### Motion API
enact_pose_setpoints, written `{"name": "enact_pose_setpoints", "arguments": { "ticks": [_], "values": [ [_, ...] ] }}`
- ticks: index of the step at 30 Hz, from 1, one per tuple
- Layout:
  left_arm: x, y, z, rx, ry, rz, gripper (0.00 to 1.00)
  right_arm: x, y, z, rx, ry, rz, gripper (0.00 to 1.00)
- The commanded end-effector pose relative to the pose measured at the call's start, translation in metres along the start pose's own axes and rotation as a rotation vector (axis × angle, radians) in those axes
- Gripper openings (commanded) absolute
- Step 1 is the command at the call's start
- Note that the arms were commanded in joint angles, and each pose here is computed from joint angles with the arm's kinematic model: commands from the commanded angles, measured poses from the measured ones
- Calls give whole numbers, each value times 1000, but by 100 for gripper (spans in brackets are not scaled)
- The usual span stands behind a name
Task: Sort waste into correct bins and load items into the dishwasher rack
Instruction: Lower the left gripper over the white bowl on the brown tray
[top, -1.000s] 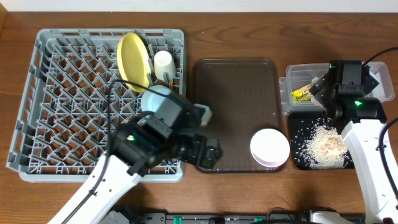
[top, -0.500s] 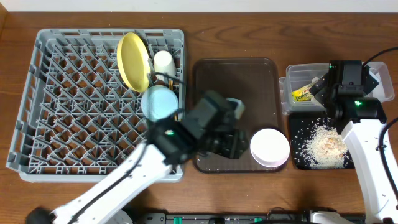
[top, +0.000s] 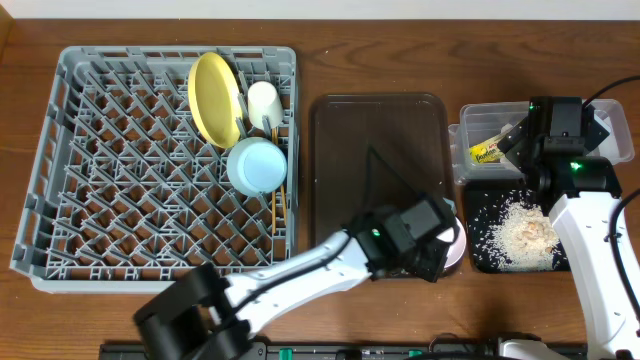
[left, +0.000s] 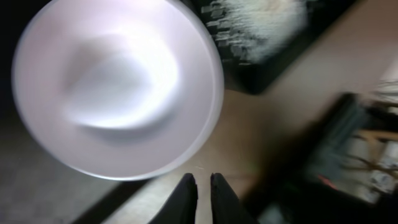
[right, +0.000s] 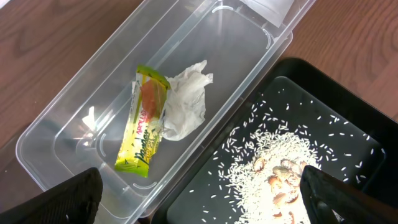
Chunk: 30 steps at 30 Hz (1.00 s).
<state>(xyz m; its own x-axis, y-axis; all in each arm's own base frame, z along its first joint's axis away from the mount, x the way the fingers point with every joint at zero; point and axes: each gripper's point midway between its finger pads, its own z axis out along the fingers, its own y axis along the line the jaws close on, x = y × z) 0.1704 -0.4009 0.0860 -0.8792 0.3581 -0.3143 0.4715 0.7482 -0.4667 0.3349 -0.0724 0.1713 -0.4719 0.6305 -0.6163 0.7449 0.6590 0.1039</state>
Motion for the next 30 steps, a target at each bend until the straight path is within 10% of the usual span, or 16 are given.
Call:
{"name": "enact_pose_setpoints", "arguments": {
  "ticks": [1,30],
  "values": [
    [-13,34,12,-194,-102,-22,9,-2,-3,1,12,-6,-6,99],
    [-38,111,13,-630,-283,80,8,-2,-3,1,12,-6,-6,99]
  ]
}}
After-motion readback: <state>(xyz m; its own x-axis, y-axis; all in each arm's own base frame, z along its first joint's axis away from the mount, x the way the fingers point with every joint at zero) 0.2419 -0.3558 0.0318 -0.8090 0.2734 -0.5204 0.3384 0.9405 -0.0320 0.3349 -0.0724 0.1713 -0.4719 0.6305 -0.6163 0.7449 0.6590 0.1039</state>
